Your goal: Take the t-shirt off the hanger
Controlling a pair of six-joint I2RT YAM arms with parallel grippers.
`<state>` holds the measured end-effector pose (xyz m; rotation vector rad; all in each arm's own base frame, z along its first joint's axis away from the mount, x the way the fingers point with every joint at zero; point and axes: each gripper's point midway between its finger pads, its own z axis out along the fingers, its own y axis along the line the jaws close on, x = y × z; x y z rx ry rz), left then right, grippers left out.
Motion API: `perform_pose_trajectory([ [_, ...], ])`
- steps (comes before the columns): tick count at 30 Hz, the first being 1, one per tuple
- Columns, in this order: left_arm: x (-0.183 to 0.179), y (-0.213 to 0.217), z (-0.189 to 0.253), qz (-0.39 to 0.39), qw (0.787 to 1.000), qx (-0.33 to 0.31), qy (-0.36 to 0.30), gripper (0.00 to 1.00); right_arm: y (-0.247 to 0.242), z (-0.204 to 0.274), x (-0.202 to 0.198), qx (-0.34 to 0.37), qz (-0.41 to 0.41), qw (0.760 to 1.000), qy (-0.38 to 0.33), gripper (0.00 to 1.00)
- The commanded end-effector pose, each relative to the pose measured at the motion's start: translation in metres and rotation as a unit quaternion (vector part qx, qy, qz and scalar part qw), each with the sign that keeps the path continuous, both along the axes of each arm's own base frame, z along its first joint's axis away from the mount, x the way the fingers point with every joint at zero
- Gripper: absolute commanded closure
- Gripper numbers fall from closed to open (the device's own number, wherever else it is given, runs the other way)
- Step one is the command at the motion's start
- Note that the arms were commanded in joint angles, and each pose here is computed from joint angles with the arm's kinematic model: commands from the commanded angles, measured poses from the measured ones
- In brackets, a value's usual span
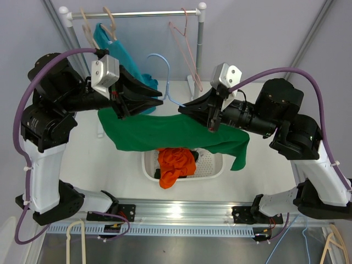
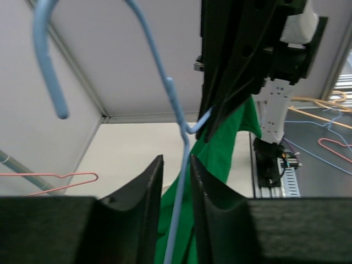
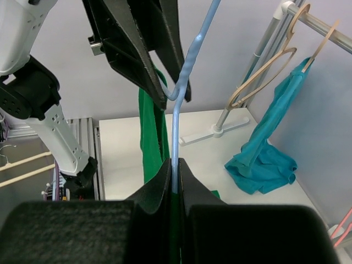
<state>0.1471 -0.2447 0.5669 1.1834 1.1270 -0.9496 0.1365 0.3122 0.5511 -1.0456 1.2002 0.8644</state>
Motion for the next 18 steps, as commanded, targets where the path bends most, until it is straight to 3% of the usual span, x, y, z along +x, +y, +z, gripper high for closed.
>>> perform_pose_trajectory([
  [1,-0.026,0.004,0.005,-0.057,0.998,-0.001,-0.004,0.73,-0.001,0.016,-0.004,0.027,0.008,1.000,-0.010,1.00],
  [9,-0.037,-0.001,-0.009,-0.108,0.994,0.017,0.024,0.67,-0.001,0.019,-0.005,0.032,0.012,0.999,-0.012,1.00],
  [10,-0.041,-0.001,-0.010,-0.119,0.992,0.018,0.027,0.69,-0.001,0.019,-0.004,0.032,0.011,0.999,-0.012,1.00],
  [13,-0.041,-0.002,-0.013,-0.126,0.991,0.022,0.033,0.88,0.000,0.019,-0.005,0.033,0.013,0.999,-0.012,1.00],
  [14,-0.040,-0.002,-0.014,-0.123,0.991,0.023,0.035,0.99,0.000,0.019,-0.005,0.035,0.014,0.999,-0.012,1.00],
  [18,-0.036,-0.003,-0.015,-0.113,0.993,0.022,0.037,0.99,0.001,0.019,-0.004,0.036,0.013,0.999,-0.012,0.98],
])
